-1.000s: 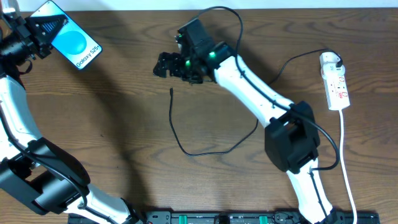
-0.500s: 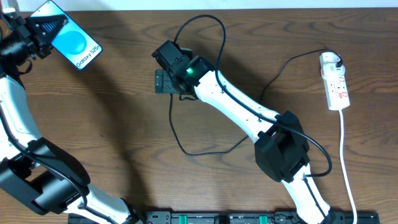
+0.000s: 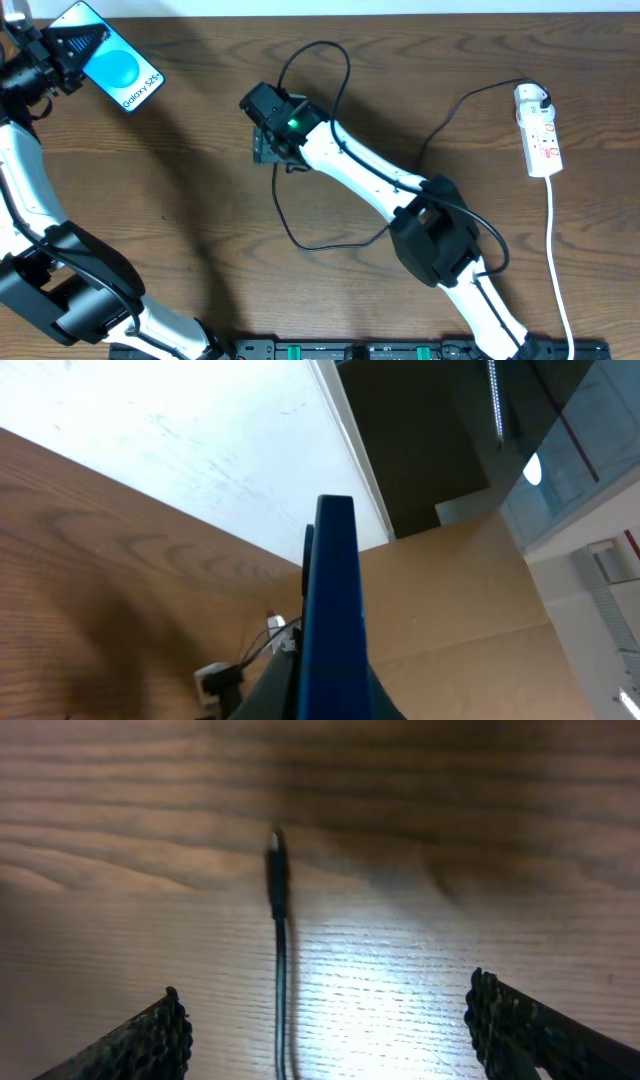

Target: Plug charger to phone and switch on socket

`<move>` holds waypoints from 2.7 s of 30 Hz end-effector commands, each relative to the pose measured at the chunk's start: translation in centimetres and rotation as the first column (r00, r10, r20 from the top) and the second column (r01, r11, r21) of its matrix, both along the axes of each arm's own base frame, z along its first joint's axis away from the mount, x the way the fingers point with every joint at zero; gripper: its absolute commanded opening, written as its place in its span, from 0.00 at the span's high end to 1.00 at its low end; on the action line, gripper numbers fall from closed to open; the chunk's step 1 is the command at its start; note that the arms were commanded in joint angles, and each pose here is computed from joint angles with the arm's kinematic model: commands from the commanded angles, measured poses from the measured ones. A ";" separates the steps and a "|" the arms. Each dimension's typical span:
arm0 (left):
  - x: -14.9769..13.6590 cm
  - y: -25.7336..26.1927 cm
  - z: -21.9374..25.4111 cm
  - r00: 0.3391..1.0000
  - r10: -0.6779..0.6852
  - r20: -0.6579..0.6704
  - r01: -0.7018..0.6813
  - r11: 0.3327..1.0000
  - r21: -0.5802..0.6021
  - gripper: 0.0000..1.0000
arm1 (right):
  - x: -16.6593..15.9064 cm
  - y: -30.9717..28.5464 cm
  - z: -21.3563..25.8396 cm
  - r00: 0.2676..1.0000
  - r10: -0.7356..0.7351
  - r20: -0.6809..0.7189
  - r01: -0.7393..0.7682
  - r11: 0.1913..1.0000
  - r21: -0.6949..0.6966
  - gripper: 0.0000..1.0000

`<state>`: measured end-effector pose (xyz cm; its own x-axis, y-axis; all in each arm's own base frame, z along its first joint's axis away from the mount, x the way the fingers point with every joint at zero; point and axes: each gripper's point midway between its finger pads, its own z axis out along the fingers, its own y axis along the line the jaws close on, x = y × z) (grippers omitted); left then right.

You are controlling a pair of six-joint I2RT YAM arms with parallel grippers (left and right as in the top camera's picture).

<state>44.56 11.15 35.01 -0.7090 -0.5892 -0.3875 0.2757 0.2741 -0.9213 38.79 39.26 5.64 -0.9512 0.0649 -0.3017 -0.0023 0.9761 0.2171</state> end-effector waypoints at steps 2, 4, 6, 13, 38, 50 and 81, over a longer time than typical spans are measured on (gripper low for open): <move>-0.9 -0.4 1.2 0.999 -0.025 0.043 0.024 1.000 0.019 0.93 | -0.2 0.3 -0.2 1.000 -0.011 0.002 0.011 1.000 -0.004 0.14; -0.9 -0.4 1.2 0.999 -0.025 0.043 0.024 1.000 0.019 0.92 | -0.5 0.6 -1.3 1.000 -0.003 -0.011 0.003 1.000 -0.018 0.14; -0.9 -0.4 1.2 0.999 -0.025 0.043 0.024 1.000 0.019 0.92 | -0.9 0.6 -2.2 1.000 0.002 -0.024 -0.003 0.999 -0.033 0.15; -0.9 -0.4 1.2 0.999 -0.025 0.043 0.024 1.000 0.019 0.93 | -1.3 0.5 -4.1 0.999 0.006 -0.049 -0.009 0.998 -0.061 0.22; -0.9 -0.4 1.0 0.999 -0.024 0.033 0.024 1.000 0.012 0.93 | -1.5 -9.5 -5.4 0.974 -0.170 -0.151 0.109 0.931 -0.348 0.90; -0.9 -0.5 0.6 0.999 -0.024 0.023 0.024 1.000 0.004 0.93 | 0.0 -10.3 -5.5 0.954 -0.245 -0.170 0.191 0.939 -0.286 0.44; -0.9 -0.5 0.6 0.999 -0.024 0.022 0.024 1.000 0.003 0.92 | 2.9 -11.7 -7.0 0.910 -0.397 -0.116 0.364 0.902 -0.234 0.45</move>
